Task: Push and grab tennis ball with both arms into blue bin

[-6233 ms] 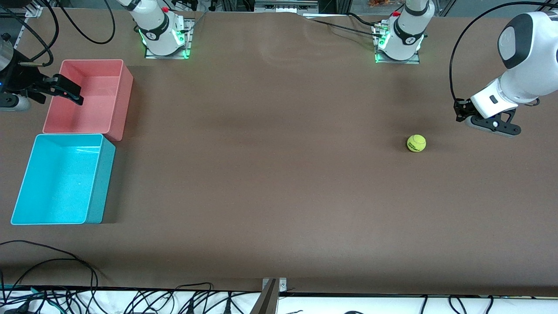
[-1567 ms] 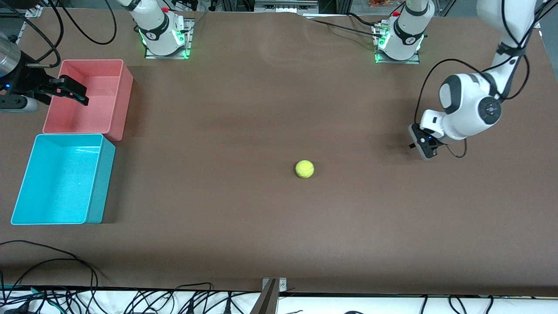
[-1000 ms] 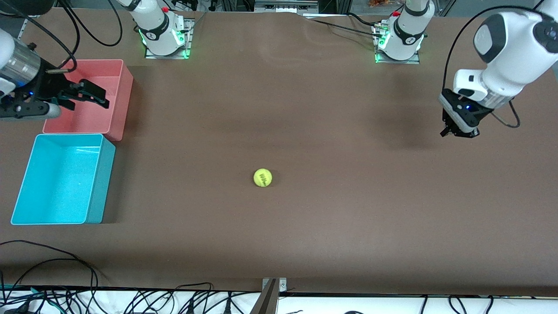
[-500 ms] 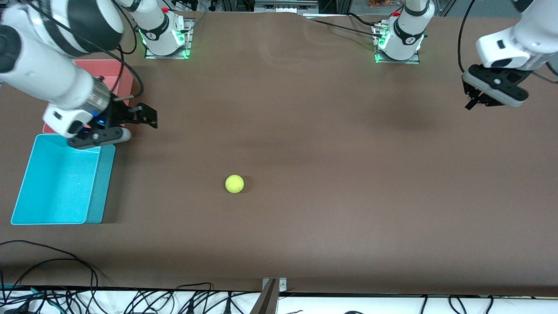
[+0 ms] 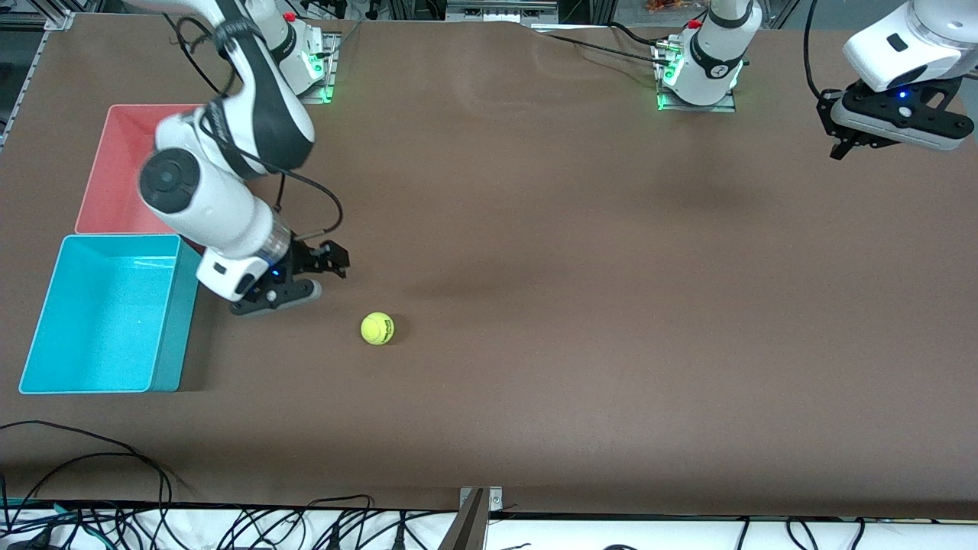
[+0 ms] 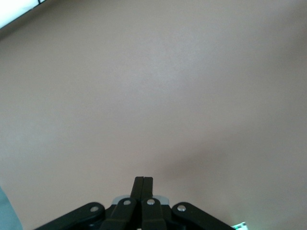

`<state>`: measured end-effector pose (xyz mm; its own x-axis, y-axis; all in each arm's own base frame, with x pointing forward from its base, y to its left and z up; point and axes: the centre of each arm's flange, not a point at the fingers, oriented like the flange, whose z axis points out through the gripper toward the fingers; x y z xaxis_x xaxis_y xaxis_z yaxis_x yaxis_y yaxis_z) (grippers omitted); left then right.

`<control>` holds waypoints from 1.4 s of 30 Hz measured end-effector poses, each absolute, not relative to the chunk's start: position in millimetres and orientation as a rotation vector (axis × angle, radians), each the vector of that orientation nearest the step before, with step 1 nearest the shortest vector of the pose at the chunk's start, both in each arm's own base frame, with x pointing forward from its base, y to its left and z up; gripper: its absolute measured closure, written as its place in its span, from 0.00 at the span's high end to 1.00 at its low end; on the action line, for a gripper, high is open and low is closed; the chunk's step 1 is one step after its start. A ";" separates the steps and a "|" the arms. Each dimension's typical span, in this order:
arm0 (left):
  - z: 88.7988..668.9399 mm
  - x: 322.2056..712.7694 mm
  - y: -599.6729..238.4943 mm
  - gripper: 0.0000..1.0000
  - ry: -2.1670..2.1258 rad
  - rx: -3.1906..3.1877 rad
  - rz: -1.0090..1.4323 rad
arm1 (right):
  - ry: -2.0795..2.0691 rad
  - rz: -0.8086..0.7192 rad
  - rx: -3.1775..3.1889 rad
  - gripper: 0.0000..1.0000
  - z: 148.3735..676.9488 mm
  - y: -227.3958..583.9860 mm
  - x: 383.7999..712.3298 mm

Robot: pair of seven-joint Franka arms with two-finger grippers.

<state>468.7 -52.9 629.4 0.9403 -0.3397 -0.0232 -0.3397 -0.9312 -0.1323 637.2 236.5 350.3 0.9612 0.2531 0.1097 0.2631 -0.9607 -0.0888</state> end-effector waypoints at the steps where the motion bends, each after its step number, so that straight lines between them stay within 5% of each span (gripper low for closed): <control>1: 632.6 467.4 -51.9 0.01 0.491 -2.971 0.008 | -0.399 -0.161 -3.008 1.00 340.9 238.5 639.3; 4: 638.7 464.3 -50.3 0.04 0.412 -3.013 0.024 | -0.400 -0.181 -3.007 1.00 318.4 241.8 643.4; 8: 644.0 461.5 -47.6 0.21 0.325 -3.044 0.039 | -0.407 -0.185 -3.008 1.00 289.6 246.2 645.4; 23: 647.3 462.2 -20.8 0.98 0.180 -3.147 0.036 | -0.464 -0.088 -3.019 1.00 235.0 269.2 631.7; 38: 647.1 462.9 -17.0 1.00 0.168 -3.156 0.041 | -0.469 -0.105 -3.022 0.97 198.0 271.5 630.6; 42: 650.2 463.2 -17.3 1.00 0.170 -3.156 0.036 | -0.472 -0.116 -3.020 0.82 197.8 272.4 631.3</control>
<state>463.2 -17.3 650.2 0.9940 -0.1075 -0.0216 -0.1070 -0.9940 0.0204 631.3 272.4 197.8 0.9495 0.3013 0.0877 0.3076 -0.9489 -0.0699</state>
